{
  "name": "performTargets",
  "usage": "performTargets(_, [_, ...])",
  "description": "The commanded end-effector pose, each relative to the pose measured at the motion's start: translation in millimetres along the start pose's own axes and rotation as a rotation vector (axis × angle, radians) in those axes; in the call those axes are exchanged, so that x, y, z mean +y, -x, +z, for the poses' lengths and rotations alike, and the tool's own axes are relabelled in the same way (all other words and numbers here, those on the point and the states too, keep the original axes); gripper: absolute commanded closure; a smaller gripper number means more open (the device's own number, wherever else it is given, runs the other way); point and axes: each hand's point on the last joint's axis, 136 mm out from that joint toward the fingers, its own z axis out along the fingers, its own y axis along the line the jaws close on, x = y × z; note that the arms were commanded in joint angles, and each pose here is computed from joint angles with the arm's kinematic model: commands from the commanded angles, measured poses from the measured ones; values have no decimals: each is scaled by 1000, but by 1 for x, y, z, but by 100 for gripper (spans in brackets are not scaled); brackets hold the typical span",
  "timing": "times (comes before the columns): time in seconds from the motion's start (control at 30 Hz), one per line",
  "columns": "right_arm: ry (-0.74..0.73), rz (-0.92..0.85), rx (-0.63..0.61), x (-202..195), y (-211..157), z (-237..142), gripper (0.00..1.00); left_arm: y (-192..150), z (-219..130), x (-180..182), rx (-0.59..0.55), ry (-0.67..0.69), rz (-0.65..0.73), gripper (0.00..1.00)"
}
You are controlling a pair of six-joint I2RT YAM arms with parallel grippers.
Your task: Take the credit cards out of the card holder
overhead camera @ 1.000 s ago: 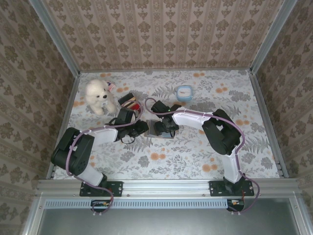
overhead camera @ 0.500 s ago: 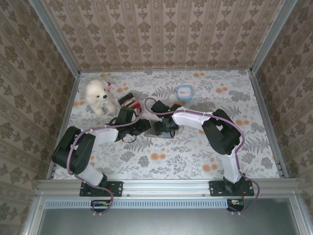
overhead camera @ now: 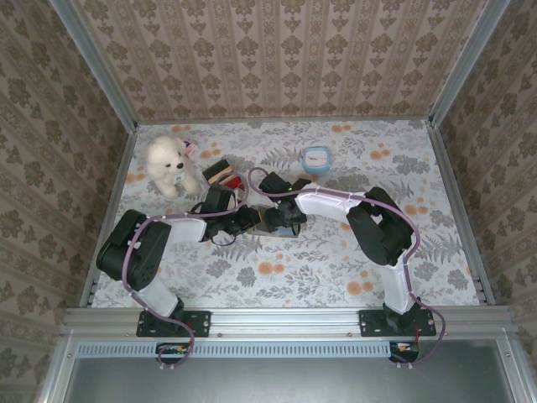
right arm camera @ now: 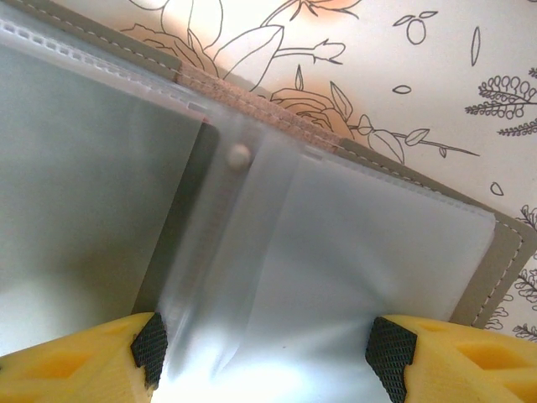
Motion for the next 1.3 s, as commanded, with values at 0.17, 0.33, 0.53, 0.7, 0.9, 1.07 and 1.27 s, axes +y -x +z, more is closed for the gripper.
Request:
performTargets(0.17, [28, 43, 127, -15, -34, 16, 27, 4, 1, -4, 12, 23, 55, 95])
performTargets(0.33, [157, 75, -20, -4, 0, -41, 24, 0, -7, 9, 31, 121, 97, 98])
performTargets(0.53, [295, 141, -187, -15, 24, -98, 15, -4, -27, 22, 41, 265, 184, 99])
performTargets(0.7, [335, 225, -214, -42, 23, -105, 13, -3, -46, 23, 54, 389, 262, 97])
performTargets(0.9, [312, 303, -221, -78, 16, -91, 11, 0, -53, 24, 67, 502, 312, 96])
performTargets(1.07, [322, 336, -235, -87, 11, -85, 11, 3, -57, 22, 57, 643, 360, 96])
performTargets(1.27, [324, 368, -242, -94, 8, -81, 11, 4, -57, 3, 10, 710, 405, 88])
